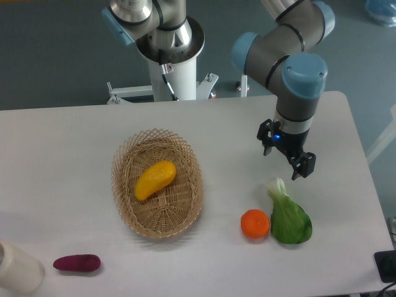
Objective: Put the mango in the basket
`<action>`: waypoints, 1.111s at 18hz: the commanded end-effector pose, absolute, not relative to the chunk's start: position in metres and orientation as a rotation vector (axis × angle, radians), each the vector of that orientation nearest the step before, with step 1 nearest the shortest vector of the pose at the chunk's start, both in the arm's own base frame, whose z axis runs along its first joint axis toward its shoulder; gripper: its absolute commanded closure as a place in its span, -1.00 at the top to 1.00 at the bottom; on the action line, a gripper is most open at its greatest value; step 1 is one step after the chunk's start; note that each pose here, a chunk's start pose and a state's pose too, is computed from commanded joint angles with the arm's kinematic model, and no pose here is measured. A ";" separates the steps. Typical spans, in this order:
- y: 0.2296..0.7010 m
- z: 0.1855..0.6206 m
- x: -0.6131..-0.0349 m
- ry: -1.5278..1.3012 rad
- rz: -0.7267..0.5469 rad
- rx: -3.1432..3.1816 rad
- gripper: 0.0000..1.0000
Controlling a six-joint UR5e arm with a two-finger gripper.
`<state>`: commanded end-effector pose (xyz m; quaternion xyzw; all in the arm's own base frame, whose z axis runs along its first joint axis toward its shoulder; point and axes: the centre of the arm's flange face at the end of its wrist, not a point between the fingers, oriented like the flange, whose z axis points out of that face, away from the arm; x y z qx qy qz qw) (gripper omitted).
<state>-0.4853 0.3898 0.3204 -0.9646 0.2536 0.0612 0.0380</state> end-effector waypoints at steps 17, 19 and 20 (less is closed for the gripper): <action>0.392 0.316 -0.483 0.795 0.175 -2.989 1.00; 0.392 0.316 -0.483 0.797 0.175 -2.989 1.00; 0.392 0.315 -0.483 0.795 0.173 -2.990 1.00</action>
